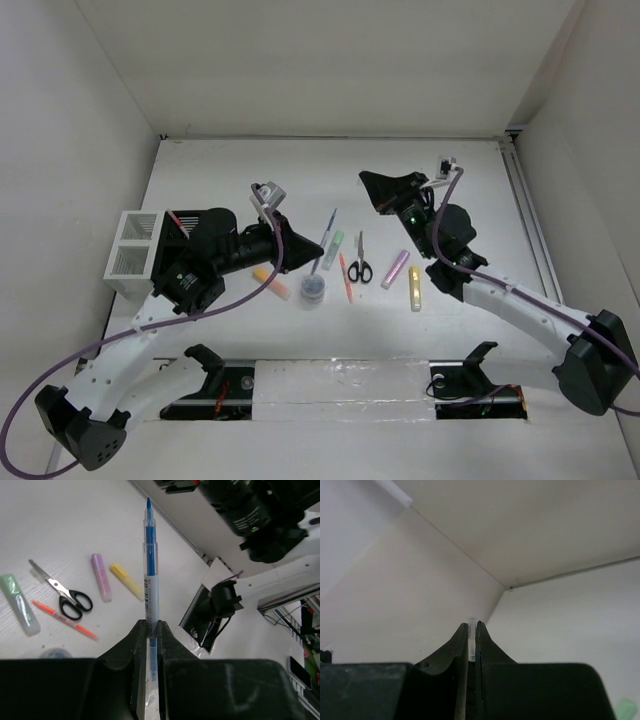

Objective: Sort the stationery into containers
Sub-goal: Cap the pen

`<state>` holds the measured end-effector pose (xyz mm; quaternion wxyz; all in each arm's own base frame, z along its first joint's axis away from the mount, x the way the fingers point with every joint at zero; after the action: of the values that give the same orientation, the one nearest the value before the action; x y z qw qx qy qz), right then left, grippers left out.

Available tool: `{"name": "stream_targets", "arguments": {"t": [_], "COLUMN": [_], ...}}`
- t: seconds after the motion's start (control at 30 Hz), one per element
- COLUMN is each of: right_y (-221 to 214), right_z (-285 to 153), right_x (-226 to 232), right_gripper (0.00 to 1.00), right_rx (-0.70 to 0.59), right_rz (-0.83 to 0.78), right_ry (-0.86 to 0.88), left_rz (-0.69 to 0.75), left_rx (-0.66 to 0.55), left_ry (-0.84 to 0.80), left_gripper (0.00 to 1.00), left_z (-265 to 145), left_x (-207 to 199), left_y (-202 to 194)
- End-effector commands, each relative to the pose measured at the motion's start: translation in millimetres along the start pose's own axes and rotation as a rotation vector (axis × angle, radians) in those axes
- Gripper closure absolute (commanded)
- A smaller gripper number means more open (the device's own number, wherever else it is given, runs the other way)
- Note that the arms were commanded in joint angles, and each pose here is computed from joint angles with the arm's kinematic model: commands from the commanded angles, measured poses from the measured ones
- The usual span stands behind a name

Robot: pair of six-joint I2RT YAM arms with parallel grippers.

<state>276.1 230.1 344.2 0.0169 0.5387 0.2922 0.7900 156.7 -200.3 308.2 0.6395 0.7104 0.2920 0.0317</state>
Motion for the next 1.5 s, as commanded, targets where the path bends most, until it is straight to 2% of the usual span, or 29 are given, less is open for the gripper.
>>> {"name": "stream_targets", "arguments": {"t": [0.0,0.2,0.57,0.9,1.47], "right_y": [8.0,-1.7,-16.2,-26.2,-29.8], "right_z": [-5.2,-18.6,-26.1,-29.6,-23.1], "right_x": [44.9,58.4,68.7,59.9,56.0], "right_gripper": [1.00,1.00,1.00,1.00,1.00], "right_rx": [-0.083,-0.098,-0.039,-0.004,-0.016], "right_rz": [0.098,0.191,0.199,0.192,0.186], "right_ry": [0.272,0.389,0.414,0.393,0.389], "left_rz": [0.050,0.012,0.006,0.013,0.014], "left_rx": [-0.099,-0.077,-0.102,-0.124,-0.135], "left_ry": [-0.150,-0.125,-0.080,-0.062,-0.085], "left_gripper": [1.00,1.00,1.00,1.00,1.00], "left_z": [-0.2,7.5,12.2,10.8,8.3], "left_x": [-18.7,-12.2,-5.2,-4.5,-8.9], "left_y": [16.5,12.9,14.6,18.4,20.9]}}
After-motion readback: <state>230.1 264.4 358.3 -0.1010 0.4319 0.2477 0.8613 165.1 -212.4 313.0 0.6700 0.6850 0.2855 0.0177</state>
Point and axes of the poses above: each gripper's point midway between its finger pads, its own z axis out along the fingers, its own x axis along the line the jaws close on, y = z × x, the point moved 6 cm from there along -z, back along the fingers, and after that the axes turned 14 degrees about z, right-handed, at the moved point
